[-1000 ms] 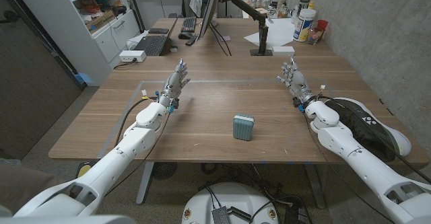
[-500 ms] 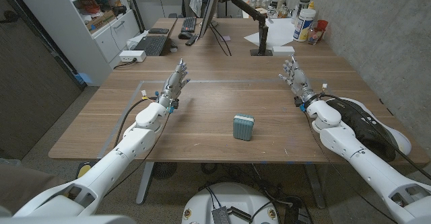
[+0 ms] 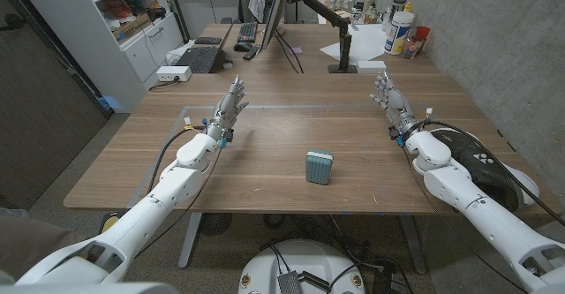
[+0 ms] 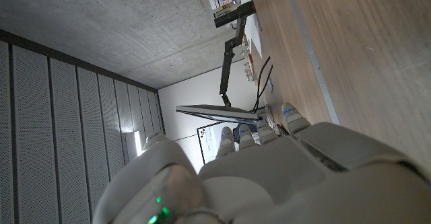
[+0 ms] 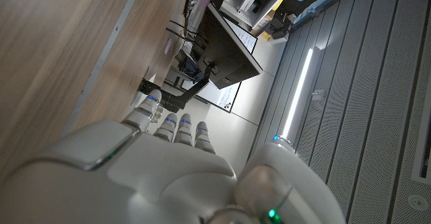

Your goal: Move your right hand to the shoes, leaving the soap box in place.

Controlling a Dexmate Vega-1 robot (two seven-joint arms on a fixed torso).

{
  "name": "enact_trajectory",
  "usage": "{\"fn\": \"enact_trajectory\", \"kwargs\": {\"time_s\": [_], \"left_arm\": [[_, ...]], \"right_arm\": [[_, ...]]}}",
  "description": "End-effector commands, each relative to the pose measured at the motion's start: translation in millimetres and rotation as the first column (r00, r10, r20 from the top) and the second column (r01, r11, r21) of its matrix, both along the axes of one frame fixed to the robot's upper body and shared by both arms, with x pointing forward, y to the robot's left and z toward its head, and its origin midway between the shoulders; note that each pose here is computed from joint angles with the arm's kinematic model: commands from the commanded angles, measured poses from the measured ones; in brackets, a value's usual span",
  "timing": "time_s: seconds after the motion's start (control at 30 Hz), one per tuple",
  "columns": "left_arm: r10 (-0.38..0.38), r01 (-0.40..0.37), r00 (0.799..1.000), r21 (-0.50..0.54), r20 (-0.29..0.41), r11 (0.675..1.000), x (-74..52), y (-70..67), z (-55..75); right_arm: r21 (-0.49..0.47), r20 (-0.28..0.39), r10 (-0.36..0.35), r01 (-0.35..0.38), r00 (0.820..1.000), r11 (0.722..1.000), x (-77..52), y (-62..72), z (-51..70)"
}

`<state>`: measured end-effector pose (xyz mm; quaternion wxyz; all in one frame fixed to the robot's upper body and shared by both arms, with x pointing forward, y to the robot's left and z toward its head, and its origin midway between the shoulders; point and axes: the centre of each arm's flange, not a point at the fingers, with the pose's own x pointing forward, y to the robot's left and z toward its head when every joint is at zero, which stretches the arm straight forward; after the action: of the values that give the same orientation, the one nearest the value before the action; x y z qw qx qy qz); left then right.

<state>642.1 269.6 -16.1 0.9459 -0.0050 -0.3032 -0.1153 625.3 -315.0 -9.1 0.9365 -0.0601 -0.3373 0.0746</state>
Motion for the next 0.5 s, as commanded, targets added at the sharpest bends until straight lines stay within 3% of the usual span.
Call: {"fn": "enact_trajectory", "kwargs": {"time_s": [0.03,0.5], "left_arm": [[0.024,-0.024,1.000,0.004,0.004,1.000,-4.4,3.6,1.1],[0.066,-0.066,0.998,0.005,0.002,0.998,-8.6,7.1,3.3]], "right_arm": [[-0.056,0.036,-0.053,0.055,0.998,0.997,-11.2,-1.3,4.1],[-0.101,0.058,-0.083,0.088,0.995,0.991,-17.3,-5.7,5.7]]}}
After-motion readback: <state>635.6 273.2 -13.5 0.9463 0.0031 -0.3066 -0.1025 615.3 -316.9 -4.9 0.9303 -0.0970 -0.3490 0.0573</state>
